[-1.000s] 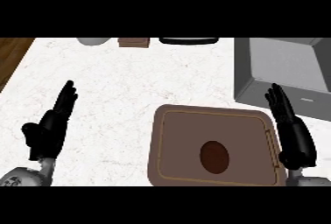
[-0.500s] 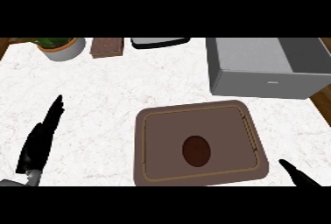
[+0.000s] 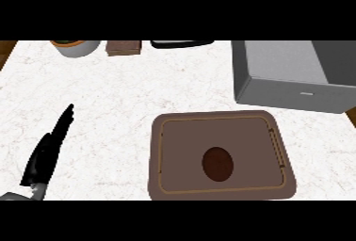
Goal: Pick the cupcake from the tray and place it in the cardboard box
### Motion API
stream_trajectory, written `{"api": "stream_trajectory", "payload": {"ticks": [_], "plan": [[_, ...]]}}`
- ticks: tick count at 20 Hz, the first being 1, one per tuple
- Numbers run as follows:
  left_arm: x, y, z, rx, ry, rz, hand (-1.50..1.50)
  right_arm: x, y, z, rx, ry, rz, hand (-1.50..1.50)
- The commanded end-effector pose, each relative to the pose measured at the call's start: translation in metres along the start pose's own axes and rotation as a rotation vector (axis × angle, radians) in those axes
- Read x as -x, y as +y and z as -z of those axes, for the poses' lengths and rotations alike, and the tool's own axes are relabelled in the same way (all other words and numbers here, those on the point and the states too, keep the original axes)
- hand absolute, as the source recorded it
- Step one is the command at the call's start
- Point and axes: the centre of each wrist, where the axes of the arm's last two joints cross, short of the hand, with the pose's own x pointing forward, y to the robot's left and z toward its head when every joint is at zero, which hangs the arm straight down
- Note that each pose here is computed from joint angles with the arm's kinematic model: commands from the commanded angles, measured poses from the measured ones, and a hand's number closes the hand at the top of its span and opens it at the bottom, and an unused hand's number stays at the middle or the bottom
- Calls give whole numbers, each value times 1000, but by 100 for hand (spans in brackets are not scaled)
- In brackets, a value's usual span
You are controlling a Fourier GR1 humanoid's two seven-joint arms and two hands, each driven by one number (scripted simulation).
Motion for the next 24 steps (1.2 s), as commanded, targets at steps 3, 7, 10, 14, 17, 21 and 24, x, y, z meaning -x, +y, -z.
{"api": "stream_trajectory", "payload": {"ticks": [3,7,10,14,17,21,24], "plan": [[4,2,1,28,-24,15,0,-67,-22,-61,-101,24,-140,-150],[1,-6,10,57,-48,19,0,-112,-17,-80,-130,79,-207,-150],[-2,-13,14,76,-61,20,0,-143,-16,-94,-153,140,-265,-150],[-14,-24,21,103,-70,4,0,-171,-2,-98,-106,189,-309,-150],[-11,-5,21,100,-95,22,0,-186,-11,-109,-132,258,-393,-150],[-20,-26,30,119,-97,-1,0,-189,-4,-104,-116,294,-379,-150],[-30,-24,33,116,-106,20,0,-197,-2,-105,-132,337,-365,-150]]}}
